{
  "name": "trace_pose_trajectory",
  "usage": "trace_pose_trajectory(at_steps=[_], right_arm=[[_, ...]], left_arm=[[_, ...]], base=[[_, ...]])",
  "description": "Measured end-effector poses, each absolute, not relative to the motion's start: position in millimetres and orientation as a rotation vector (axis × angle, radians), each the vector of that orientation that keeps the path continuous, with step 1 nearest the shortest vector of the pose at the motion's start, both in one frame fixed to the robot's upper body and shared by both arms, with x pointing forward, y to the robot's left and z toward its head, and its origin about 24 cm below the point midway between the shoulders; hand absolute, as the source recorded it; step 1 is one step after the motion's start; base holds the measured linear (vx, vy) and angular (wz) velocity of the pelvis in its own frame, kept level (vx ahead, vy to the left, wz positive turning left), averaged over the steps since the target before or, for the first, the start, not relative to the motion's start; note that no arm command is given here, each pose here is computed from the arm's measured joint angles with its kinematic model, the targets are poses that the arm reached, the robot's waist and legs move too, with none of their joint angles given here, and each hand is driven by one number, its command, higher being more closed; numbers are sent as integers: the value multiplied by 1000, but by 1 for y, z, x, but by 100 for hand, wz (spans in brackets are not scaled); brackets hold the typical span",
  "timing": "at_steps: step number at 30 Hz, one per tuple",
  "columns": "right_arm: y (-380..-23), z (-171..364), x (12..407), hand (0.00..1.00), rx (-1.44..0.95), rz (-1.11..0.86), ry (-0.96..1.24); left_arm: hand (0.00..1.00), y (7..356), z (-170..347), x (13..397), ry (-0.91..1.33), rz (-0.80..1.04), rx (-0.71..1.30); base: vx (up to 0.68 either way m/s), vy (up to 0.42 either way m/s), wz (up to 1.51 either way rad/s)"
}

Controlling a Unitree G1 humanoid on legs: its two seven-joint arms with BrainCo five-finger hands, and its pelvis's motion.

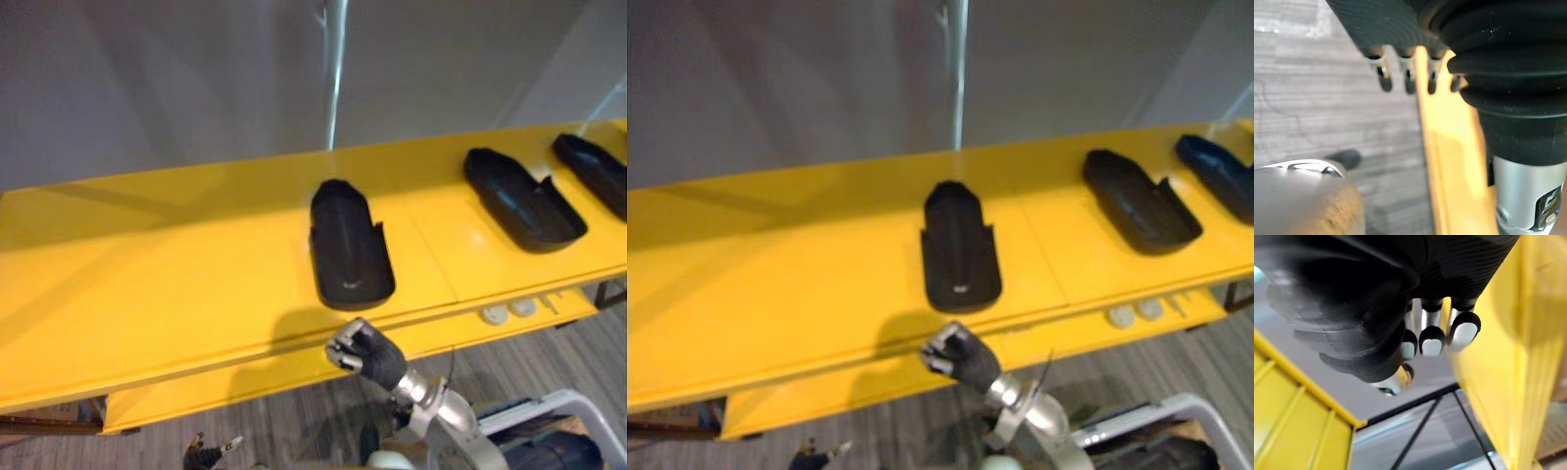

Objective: Walk over and take plastic housings, then place them on the shelf

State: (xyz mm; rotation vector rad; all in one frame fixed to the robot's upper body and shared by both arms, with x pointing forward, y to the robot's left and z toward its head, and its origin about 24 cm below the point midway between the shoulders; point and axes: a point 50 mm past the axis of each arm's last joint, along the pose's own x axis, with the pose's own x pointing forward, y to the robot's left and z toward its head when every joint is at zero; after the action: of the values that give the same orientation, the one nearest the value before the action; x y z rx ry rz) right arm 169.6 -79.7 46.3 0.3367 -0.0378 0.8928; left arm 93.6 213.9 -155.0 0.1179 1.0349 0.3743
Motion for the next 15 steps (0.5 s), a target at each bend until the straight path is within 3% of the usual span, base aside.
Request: trace_pose_trajectory(at_steps=[15], right_arm=[[-82, 35, 177, 100, 101, 575, -53]], left_arm=[[0, 209, -154, 100, 1011, 359, 128]], base=[[-40, -15, 3]])
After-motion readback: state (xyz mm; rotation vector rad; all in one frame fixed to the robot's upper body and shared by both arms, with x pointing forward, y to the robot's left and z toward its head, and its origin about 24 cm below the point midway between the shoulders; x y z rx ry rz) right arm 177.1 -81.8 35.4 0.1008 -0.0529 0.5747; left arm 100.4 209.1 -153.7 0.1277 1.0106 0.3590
